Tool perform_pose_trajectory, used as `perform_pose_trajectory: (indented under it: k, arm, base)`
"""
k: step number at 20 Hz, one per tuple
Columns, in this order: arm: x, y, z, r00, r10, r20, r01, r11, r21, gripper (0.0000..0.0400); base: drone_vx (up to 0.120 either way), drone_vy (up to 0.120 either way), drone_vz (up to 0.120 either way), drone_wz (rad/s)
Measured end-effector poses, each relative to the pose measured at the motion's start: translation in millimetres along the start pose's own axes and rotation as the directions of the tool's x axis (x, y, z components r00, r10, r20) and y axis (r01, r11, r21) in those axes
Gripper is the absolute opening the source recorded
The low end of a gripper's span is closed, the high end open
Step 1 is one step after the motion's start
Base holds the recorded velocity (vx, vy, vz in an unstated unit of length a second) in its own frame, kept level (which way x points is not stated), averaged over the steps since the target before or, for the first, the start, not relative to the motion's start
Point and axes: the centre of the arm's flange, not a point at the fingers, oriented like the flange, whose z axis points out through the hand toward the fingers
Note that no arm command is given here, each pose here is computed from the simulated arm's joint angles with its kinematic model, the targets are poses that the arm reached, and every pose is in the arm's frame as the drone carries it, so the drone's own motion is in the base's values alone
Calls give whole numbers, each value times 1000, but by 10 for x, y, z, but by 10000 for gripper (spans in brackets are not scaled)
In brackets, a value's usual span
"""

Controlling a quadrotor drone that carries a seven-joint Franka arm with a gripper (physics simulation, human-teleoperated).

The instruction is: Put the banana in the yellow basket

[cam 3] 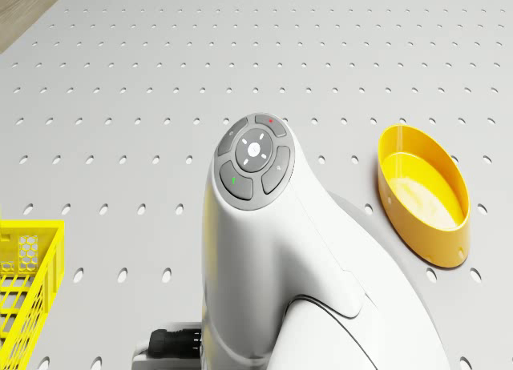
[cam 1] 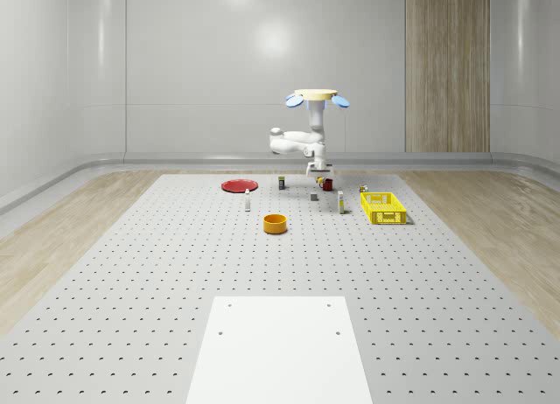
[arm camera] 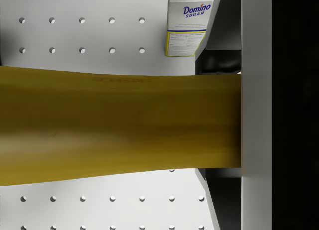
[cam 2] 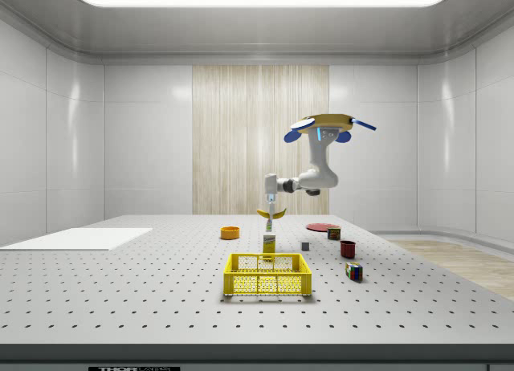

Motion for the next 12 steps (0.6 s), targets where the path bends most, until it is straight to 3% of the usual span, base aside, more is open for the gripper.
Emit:
perform_pose_trajectory:
  k: [5,12]
  arm:
    - [0,0,0,1000,0,0,0,1000,0,193]
    - [0,0,0,1000,0,0,0,1000,0,193]
  base:
    - [120,120,0,0]
    - [6,120,0,0]
